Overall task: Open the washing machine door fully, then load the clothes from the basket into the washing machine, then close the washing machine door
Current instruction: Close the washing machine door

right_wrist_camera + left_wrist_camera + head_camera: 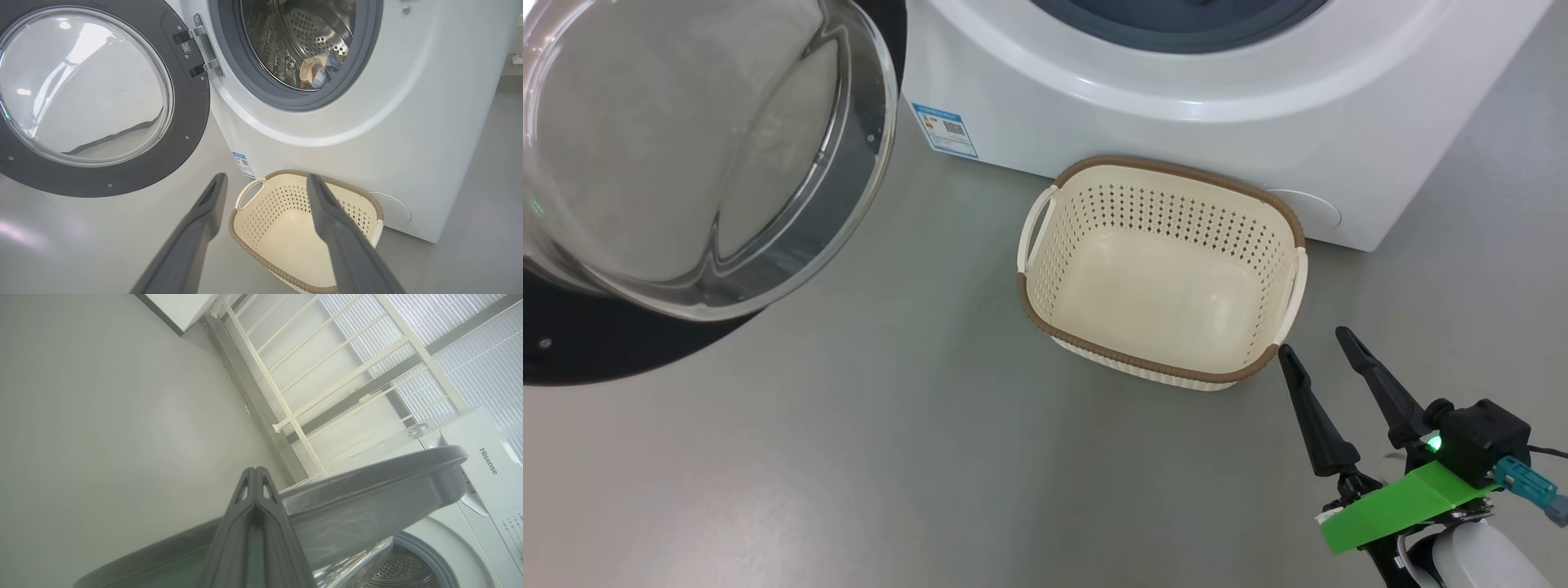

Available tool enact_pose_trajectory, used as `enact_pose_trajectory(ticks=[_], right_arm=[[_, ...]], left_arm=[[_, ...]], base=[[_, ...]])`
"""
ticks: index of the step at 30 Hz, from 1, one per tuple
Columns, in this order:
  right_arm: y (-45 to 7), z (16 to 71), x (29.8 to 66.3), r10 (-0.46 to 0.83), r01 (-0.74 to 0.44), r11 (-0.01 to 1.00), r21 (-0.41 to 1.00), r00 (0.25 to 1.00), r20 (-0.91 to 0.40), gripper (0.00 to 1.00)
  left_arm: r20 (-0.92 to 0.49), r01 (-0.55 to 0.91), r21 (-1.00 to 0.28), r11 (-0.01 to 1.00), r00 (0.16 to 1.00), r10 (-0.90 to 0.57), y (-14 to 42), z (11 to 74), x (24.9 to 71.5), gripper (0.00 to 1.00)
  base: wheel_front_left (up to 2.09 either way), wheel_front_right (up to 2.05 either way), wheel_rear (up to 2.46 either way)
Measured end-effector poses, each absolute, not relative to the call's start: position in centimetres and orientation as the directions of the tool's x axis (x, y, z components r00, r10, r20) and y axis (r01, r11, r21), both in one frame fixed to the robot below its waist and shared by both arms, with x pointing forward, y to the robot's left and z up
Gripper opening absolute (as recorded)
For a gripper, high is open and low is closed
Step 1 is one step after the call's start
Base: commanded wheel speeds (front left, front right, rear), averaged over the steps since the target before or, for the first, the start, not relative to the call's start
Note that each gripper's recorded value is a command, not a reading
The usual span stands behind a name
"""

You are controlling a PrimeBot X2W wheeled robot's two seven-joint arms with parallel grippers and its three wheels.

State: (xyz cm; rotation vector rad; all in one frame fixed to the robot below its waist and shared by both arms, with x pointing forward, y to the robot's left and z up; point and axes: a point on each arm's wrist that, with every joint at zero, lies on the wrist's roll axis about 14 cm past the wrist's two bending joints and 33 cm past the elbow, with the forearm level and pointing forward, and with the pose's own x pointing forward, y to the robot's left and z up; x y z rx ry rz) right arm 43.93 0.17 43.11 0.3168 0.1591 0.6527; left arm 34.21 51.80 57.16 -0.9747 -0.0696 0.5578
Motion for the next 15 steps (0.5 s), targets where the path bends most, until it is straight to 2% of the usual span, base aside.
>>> enact_pose_trajectory(ticks=[15], right_arm=[[0.4,45.1,43.5,0.614,-0.580,0.748,0.323,0.789,-0.007,1.00]], left_arm=[[-0.296,-0.393,-0.776,0.493,0.917,0.266,48.8,57.0,33.8,0.00]], base=[[0.00,0.00,0.00]])
